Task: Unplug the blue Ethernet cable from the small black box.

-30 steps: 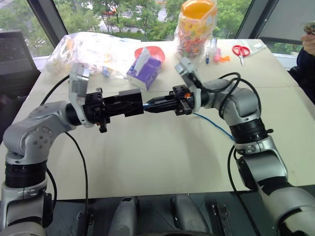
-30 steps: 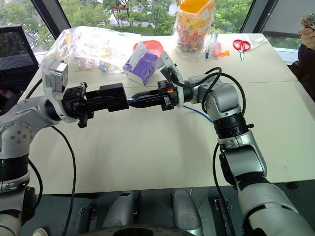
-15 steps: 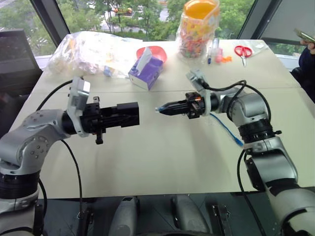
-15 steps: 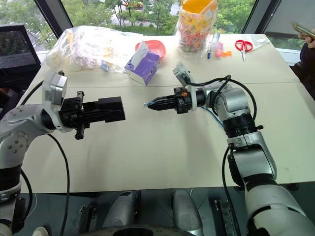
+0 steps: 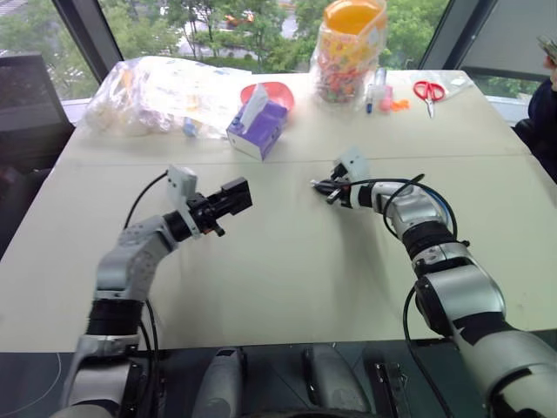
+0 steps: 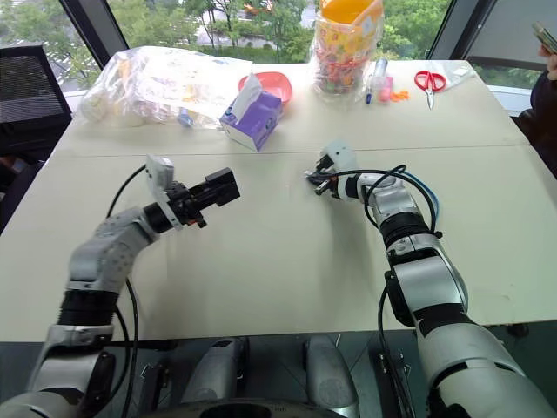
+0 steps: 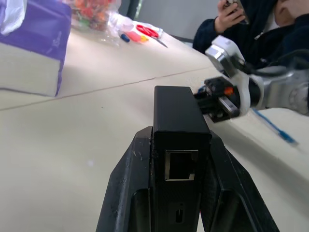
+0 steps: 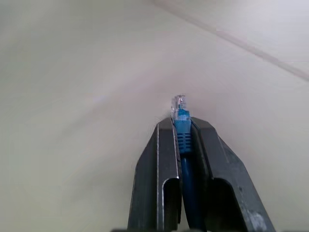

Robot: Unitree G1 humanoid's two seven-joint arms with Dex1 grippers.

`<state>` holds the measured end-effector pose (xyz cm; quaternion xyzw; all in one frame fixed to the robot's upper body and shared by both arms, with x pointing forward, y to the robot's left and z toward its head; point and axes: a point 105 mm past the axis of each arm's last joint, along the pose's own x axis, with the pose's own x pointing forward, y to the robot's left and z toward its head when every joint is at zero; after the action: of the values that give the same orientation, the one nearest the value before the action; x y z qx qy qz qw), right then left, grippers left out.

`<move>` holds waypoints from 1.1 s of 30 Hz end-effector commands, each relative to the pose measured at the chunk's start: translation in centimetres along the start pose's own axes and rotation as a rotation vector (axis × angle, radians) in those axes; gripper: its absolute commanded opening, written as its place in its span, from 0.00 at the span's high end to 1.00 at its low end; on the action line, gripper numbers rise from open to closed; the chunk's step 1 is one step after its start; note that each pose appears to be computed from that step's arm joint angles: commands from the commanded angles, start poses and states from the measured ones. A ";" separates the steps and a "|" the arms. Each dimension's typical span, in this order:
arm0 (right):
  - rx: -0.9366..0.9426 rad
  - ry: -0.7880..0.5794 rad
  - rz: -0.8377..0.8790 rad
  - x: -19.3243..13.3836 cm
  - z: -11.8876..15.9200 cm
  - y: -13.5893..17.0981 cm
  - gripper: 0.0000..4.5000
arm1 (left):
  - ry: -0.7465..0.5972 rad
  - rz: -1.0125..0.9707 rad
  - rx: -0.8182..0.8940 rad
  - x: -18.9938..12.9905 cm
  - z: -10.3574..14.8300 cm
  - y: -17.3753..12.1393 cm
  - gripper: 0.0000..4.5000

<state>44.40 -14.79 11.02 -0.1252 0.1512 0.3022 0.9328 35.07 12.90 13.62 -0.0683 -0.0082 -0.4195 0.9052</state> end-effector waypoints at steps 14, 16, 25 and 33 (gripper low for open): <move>0.131 -0.010 -0.229 -1.0 -1.6 -3.3 0.99 | -0.042 0.095 0.321 4.5 -3.3 1.3 0.88; 0.133 -0.015 -0.230 -1.1 -1.5 -3.4 0.99 | -0.002 0.089 0.324 4.4 -4.5 1.1 0.88; 0.161 -0.084 -0.249 -2.1 0.4 -4.7 0.52 | 0.051 0.120 0.291 3.5 -6.6 1.4 0.88; 0.193 -0.150 -0.192 -2.5 2.4 -4.2 0.43 | 0.070 0.109 0.184 3.1 -6.9 1.4 0.88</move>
<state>45.22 -18.96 12.62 -0.0350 0.1306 0.1973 0.9710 38.56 10.47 9.14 0.0423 -0.0594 -0.3592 0.9304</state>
